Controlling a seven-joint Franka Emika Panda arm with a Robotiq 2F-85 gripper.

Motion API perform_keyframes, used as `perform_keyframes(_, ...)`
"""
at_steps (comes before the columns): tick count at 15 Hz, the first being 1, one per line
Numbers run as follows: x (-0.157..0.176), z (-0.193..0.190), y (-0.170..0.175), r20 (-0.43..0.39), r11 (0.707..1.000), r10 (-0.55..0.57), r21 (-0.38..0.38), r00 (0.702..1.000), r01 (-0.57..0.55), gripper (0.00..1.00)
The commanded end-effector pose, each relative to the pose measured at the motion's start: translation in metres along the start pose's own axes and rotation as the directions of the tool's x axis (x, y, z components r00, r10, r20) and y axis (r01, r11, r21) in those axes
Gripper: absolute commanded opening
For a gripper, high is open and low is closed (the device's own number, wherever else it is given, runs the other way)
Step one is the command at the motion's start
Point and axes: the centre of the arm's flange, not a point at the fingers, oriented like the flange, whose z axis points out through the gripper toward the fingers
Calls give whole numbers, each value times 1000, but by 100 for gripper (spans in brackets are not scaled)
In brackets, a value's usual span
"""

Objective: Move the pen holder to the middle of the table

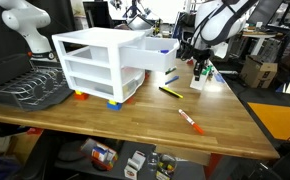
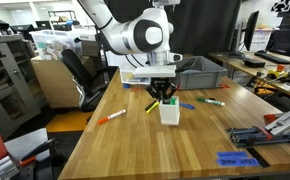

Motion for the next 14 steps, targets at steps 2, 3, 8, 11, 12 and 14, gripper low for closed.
perform_keyframes(2, 14, -4, 22, 17, 991, -124, 42, 992, 124, 3)
perform_keyframes(3, 15, -4, 24, 23, 989, -138, 53, 990, 137, 3)
perform_keyframes(8, 12, -3, 21, 74, 973, -212, 103, 974, 204, 3)
perform_keyframes(11, 11, 0, 17, 89, 967, -245, 92, 965, 237, 3)
perform_keyframes(12, 11, 1, 16, 90, 967, -245, 91, 965, 237, 3)
perform_keyframes(14, 12, 4, 14, 93, 967, -248, 85, 964, 241, 19)
